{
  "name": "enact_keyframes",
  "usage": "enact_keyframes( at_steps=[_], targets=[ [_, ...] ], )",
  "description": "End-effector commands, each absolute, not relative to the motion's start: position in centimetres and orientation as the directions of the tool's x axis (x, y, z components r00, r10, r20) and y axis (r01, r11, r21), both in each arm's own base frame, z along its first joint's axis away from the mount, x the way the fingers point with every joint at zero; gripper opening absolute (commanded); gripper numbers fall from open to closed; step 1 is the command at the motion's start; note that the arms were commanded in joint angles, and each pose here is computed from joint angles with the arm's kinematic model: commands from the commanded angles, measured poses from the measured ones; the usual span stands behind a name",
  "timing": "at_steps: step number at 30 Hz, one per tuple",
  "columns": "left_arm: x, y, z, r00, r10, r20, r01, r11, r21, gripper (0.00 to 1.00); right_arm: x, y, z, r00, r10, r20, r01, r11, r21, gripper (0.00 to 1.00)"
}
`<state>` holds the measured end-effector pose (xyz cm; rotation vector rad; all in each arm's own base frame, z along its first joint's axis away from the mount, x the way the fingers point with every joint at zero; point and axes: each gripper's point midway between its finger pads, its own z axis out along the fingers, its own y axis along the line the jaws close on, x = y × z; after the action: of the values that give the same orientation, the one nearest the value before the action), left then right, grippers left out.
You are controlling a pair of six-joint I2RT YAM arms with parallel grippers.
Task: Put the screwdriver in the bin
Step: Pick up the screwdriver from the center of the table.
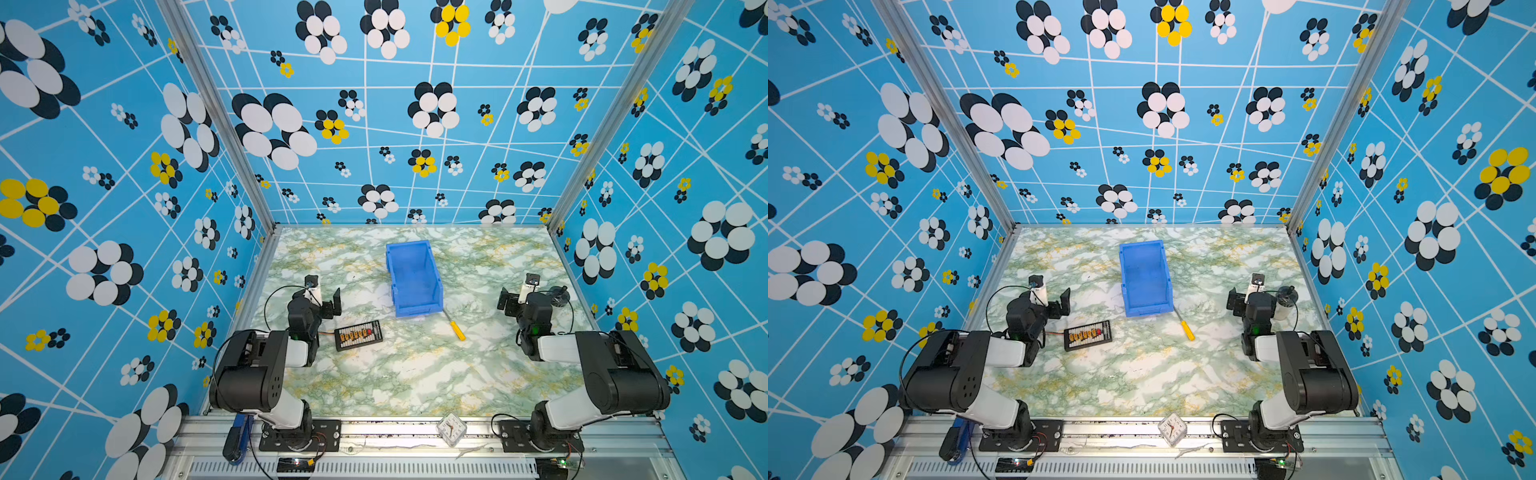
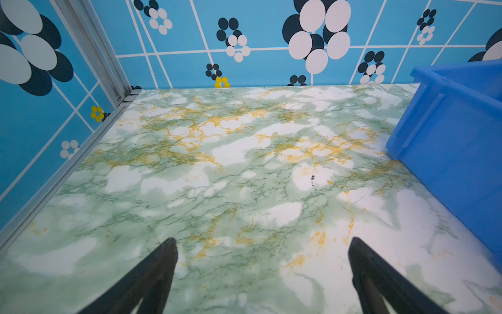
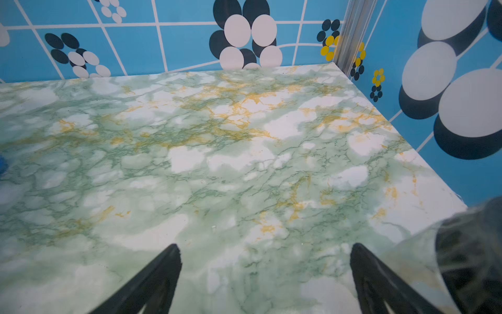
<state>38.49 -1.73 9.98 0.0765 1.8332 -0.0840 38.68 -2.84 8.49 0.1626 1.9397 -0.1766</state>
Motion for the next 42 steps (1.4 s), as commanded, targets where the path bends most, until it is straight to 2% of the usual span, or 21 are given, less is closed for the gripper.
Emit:
enact_keyframes(
  at_steps=[1,12,16,35,42],
  targets=[
    [38.5,-1.5,10.1,-0.249,-0.001,-0.969,0.088,0.996,-0.024,0.99,39.4,-2.4,9.4,-0.334,0.025,-0.942,0.186,0.982,-0.040,0.99],
    [38.2,-2.5,10.2,-0.240,0.020,-0.971,0.152,0.988,-0.017,0.99,39.4,-2.4,9.4,-0.333,0.026,-0.943,0.186,0.982,-0.039,1.00],
    [39.0,-3.3,9.9,-0.285,0.044,-0.958,0.197,0.980,-0.014,0.99,39.4,-2.4,9.4,-0.334,0.026,-0.942,0.187,0.982,-0.039,0.99],
    [38.7,-3.9,10.0,-0.272,0.058,-0.961,0.227,0.974,-0.006,0.99,39.4,-2.5,9.4,-0.334,0.026,-0.942,0.188,0.981,-0.039,0.99],
    [38.9,-4.4,11.3,-0.318,0.066,-0.946,0.262,0.965,-0.021,0.99,39.1,-4.4,10.7,-0.324,0.067,-0.944,0.309,0.950,-0.038,0.99]
  ],
)
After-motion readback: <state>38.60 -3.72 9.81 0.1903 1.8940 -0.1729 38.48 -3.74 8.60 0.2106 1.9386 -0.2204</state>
